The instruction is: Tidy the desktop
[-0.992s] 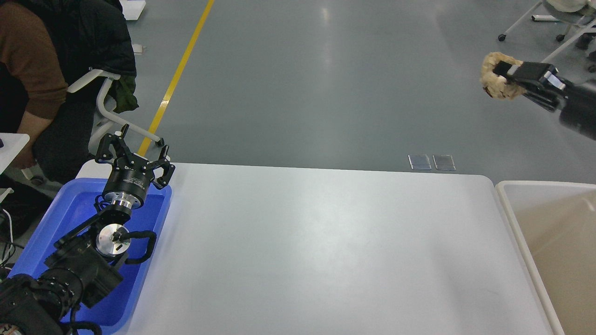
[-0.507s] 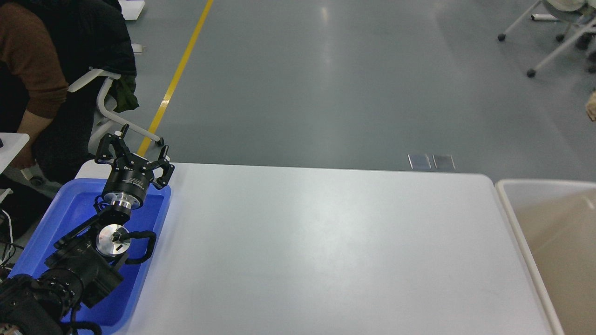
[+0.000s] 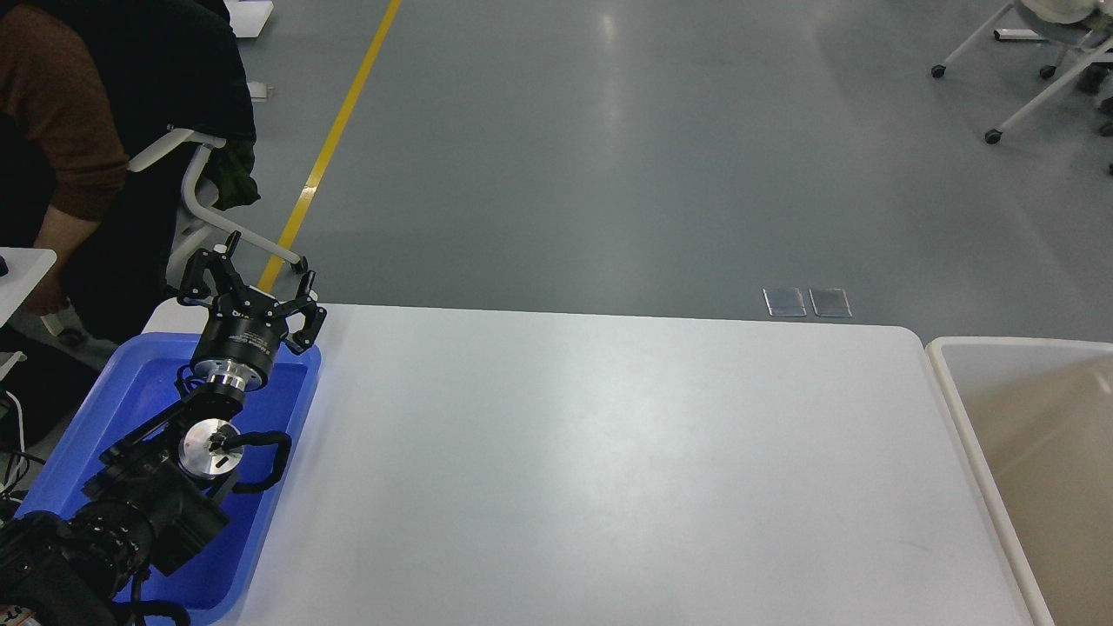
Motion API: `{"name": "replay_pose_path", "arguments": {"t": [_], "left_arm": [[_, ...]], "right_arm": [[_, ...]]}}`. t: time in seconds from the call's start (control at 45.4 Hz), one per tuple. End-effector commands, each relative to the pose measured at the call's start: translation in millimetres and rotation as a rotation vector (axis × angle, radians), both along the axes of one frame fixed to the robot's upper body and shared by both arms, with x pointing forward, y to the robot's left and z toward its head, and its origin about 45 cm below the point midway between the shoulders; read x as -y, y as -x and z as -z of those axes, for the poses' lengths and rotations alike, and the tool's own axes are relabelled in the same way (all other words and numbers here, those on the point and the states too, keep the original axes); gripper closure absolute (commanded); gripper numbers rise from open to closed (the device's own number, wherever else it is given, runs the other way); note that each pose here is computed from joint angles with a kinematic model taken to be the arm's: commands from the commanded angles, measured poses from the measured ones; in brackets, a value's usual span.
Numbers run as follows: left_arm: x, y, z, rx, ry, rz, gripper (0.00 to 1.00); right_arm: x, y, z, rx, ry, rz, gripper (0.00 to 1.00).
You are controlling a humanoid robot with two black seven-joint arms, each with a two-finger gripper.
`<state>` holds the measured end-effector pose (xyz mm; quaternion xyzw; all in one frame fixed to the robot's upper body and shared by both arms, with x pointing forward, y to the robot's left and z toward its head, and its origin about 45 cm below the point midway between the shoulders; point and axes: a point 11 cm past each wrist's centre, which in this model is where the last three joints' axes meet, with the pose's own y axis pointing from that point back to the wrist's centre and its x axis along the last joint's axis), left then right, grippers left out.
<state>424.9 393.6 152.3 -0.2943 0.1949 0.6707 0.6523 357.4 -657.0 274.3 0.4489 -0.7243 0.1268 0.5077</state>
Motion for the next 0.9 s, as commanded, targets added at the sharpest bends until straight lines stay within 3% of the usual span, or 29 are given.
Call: {"name": "replay_pose_path", "arguments": {"t": [0.0, 0.308, 0.859, 0.881], "left_arm": [[0, 0, 0, 0.000, 0.000, 0.000, 0.00], [0, 0, 0, 0.001, 0.001, -0.001, 0.00], [0, 0, 0, 0.000, 0.000, 0.000, 0.00], [0, 0, 0, 0.000, 0.000, 0.000, 0.00]], "right_arm": [[8, 32, 43, -0.044, -0.059, 0.089, 1.00], [-12, 52, 105, -0.083, -0.169, 0.130, 1.00], [-32, 52, 132, -0.103, -0.189, 0.118, 1.00], [-32, 52, 132, -0.102, -0.183, 0.120, 0.95]]}}
